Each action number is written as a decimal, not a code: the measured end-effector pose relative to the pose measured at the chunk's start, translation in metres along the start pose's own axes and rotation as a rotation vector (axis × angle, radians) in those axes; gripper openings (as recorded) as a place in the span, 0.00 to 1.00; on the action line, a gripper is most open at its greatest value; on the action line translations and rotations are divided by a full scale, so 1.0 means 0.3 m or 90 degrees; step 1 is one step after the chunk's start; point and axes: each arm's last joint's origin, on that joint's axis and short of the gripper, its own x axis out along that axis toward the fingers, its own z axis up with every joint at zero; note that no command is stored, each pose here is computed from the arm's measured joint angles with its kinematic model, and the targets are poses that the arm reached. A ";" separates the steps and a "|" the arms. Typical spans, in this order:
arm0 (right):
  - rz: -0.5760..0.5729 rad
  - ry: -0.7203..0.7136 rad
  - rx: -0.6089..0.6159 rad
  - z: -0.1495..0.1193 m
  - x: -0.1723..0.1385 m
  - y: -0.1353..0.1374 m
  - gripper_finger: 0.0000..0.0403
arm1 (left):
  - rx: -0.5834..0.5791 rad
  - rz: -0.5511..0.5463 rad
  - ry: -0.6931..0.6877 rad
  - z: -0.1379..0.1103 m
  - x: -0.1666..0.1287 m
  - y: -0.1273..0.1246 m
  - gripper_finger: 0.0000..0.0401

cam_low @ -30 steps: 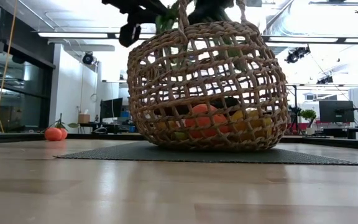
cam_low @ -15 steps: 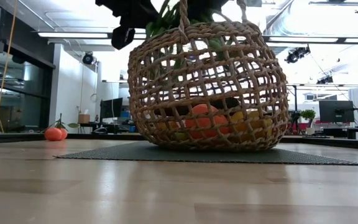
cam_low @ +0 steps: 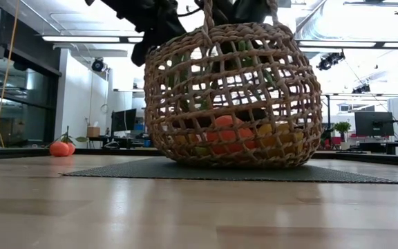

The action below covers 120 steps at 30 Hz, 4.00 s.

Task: Build produce basket
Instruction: Put the string beans into the woven basket

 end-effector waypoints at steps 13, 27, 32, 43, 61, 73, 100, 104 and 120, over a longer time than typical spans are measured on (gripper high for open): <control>-0.072 0.081 0.063 -0.025 0.104 -0.027 0.01 | -0.012 0.012 -0.019 0.003 0.011 0.001 0.04; -0.137 0.091 0.095 -0.036 0.199 -0.041 0.04 | -0.011 0.014 -0.016 0.002 0.011 0.002 0.04; -0.138 0.091 0.097 -0.035 0.199 -0.043 0.07 | -0.010 0.014 -0.016 0.002 0.010 0.002 0.04; -0.137 0.096 0.113 -0.037 0.199 -0.043 0.24 | -0.006 0.014 -0.016 0.002 0.011 0.002 0.04; -0.114 0.068 0.104 -0.026 0.117 -0.036 0.68 | -0.005 0.013 -0.017 0.003 0.010 0.001 0.04; -0.059 0.027 0.123 -0.019 -0.026 -0.031 0.68 | -0.005 0.013 -0.016 0.002 0.009 0.001 0.04; 0.007 0.010 -0.010 -0.032 -0.026 0.028 0.68 | -0.007 0.017 -0.018 0.007 0.010 0.007 0.04; 0.026 0.015 -0.083 -0.043 -0.063 0.061 0.68 | -0.008 0.019 -0.020 0.008 0.010 0.009 0.04; -0.118 0.001 -0.335 -0.092 -0.114 0.076 0.68 | -0.010 0.021 -0.021 0.011 0.010 0.014 0.04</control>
